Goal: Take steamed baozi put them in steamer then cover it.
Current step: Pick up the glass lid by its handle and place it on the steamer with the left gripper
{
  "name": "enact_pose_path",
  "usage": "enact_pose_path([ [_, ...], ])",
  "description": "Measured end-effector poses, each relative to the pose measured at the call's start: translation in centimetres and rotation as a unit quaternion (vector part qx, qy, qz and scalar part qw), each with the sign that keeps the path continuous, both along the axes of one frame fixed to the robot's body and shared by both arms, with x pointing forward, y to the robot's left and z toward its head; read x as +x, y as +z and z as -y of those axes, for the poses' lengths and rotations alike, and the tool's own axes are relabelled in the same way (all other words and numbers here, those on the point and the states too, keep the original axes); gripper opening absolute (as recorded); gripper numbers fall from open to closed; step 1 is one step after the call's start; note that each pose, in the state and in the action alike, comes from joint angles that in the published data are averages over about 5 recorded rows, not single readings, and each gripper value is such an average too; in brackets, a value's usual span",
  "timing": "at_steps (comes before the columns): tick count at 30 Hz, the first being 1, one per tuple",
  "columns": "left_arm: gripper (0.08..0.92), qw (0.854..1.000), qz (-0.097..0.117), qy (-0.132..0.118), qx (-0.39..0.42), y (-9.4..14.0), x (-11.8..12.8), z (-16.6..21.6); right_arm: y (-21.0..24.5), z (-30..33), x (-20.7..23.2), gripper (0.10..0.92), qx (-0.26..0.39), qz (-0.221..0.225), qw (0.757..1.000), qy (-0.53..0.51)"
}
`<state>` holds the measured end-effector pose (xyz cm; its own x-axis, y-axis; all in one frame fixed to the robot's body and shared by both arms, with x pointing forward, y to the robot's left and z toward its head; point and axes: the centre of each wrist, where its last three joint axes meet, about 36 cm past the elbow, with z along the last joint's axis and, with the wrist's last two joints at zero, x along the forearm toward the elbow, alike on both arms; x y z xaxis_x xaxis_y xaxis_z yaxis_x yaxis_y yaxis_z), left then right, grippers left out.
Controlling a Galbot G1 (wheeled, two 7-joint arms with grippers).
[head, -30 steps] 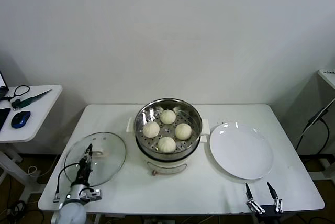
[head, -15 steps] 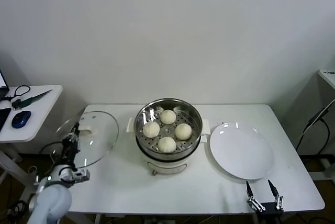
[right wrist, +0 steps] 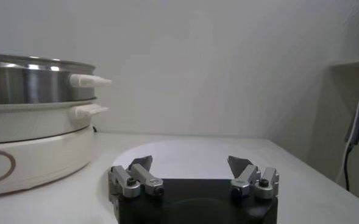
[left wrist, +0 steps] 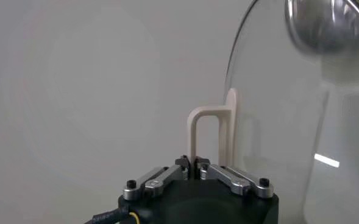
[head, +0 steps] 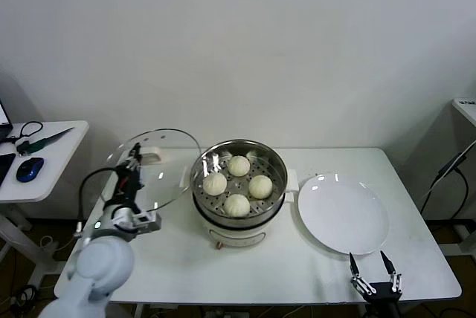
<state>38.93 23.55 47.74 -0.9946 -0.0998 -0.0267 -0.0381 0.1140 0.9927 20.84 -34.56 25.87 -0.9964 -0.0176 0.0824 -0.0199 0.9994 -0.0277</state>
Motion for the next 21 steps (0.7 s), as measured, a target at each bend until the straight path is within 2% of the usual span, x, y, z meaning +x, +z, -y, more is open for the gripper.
enact_pose_path([
  [12, 0.152, 0.999, -0.005, -0.043, -0.021, 0.3, 0.0, 10.1, -0.3, 0.4, -0.1, 0.823, -0.004, 0.000, 1.000, -0.004],
  [21, 0.152, 0.998, -0.007, -0.057, -0.020, -0.9, 1.0, 16.3, -0.3, 0.8, 0.0, 0.823, -0.003, 0.004, 1.000, -0.005],
])
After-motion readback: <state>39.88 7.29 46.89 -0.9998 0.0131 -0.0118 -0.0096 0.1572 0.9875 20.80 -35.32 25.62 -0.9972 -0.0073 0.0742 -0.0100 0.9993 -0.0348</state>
